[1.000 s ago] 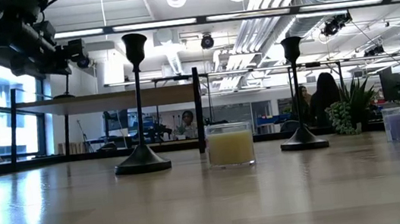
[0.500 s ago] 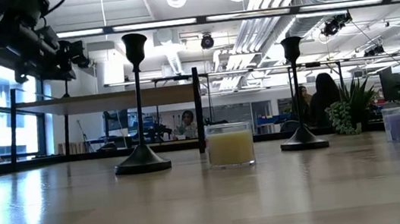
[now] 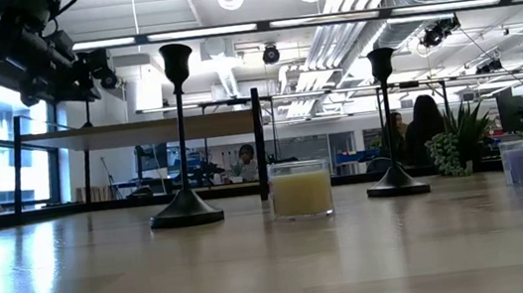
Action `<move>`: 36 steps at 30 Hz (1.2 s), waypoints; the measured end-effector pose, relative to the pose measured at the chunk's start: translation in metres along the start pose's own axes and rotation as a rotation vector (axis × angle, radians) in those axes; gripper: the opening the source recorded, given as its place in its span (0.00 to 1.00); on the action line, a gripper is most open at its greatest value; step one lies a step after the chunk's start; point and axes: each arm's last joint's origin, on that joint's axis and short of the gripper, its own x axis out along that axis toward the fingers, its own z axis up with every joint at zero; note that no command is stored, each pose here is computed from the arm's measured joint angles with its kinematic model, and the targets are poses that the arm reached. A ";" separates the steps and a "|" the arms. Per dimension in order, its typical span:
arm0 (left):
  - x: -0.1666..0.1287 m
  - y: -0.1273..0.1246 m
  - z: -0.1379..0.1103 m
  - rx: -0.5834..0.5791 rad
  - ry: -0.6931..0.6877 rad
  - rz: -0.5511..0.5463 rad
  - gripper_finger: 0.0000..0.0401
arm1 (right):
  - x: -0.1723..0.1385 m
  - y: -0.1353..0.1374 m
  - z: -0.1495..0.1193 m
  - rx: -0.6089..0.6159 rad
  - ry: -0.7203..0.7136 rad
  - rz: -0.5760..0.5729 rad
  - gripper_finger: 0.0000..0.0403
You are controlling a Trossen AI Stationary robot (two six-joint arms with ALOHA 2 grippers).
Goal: Pick & Place candle stick holders
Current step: Put the top black candle holder on the shelf
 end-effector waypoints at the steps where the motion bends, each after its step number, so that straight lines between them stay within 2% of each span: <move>1: 0.000 0.000 0.000 0.000 0.001 -0.003 0.15 | 0.000 0.000 0.000 0.001 0.000 0.000 0.51; 22: -0.003 0.002 -0.002 0.088 0.032 -0.007 0.17 | 0.000 0.000 0.000 0.002 0.000 0.000 0.51; 26: -0.006 0.001 0.001 0.075 0.013 -0.040 0.25 | 0.000 0.000 0.000 0.002 0.000 0.000 0.51; 36: -0.012 0.001 0.004 0.064 0.017 -0.124 0.55 | 0.000 0.000 -0.001 -0.004 0.006 0.002 0.51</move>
